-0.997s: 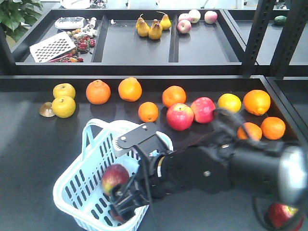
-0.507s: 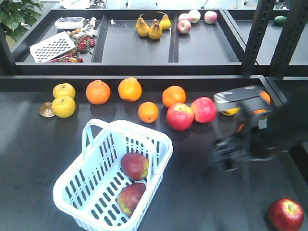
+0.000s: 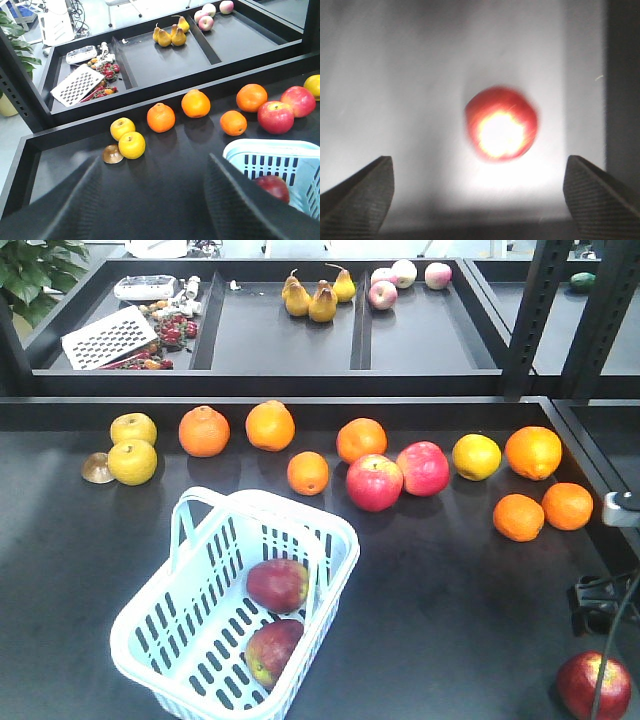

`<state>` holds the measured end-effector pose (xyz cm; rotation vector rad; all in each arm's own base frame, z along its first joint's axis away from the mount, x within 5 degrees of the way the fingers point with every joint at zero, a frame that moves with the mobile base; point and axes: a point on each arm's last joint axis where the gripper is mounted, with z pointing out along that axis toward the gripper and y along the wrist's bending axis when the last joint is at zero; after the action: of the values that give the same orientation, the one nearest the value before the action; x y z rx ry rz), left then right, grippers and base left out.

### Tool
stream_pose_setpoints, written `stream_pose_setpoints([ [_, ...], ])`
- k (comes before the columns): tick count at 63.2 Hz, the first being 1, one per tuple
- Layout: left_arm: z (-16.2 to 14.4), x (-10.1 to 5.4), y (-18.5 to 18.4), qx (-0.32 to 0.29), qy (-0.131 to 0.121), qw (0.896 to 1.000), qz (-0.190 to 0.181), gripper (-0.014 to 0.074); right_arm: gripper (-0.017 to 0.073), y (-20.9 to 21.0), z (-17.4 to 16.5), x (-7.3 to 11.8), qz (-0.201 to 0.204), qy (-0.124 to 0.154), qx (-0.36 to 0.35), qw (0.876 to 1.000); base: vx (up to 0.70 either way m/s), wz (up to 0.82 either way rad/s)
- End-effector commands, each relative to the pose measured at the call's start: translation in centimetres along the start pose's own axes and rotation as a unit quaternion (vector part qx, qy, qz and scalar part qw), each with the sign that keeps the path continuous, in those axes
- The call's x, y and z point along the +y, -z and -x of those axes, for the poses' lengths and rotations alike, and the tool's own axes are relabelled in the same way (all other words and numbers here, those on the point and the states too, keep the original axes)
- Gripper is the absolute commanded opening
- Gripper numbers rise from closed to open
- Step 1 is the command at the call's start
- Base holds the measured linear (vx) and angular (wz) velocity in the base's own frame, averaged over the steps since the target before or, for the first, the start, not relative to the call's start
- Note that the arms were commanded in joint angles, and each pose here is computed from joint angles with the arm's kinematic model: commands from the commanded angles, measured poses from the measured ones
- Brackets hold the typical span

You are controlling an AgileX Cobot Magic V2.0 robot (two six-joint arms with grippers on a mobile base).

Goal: Pick three apples into basket with both arms
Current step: 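Reach the right gripper to the red apple nearest the robot and grasp it, then carry the third apple into the basket and release it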

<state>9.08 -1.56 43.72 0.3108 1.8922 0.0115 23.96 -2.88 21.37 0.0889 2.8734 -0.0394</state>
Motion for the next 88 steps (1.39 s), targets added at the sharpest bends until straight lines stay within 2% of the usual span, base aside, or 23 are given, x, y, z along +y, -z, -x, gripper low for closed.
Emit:
stream_pose_setpoints([
  [1, 1.0, 0.2, 0.3, -0.037, 0.002, 0.999, 0.004, 0.0428, 0.0645, 0.3, 0.9, -0.4, -0.007, 0.006, -0.030, 1.000, 0.00, 0.00],
  [21, 1.0, 0.2, 0.3, -0.037, 0.002, 0.999, 0.004, 0.0428, 0.0643, -5.0, 1.3, -0.6, -0.012, 0.007, 0.048, 0.999, 0.00, 0.00],
  [77, 1.0, 0.2, 0.3, -0.037, 0.002, 0.999, 0.004, 0.0428, 0.0632, -12.5, 0.3, -0.8, -0.017, 0.028, 0.140, 0.990, 0.00, 0.00],
  [82, 1.0, 0.2, 0.3, -0.037, 0.002, 0.999, 0.004, 0.0428, 0.0617, -13.0, 0.2, -0.8, -0.017, 0.020, 0.146, 0.989, 0.00, 0.00],
  [88, 1.0, 0.2, 0.3, -0.037, 0.002, 0.999, 0.004, 0.0428, 0.0551, -13.1, 0.2, -0.8, -0.018, 0.016, 0.144, 0.989, 0.00, 0.00],
])
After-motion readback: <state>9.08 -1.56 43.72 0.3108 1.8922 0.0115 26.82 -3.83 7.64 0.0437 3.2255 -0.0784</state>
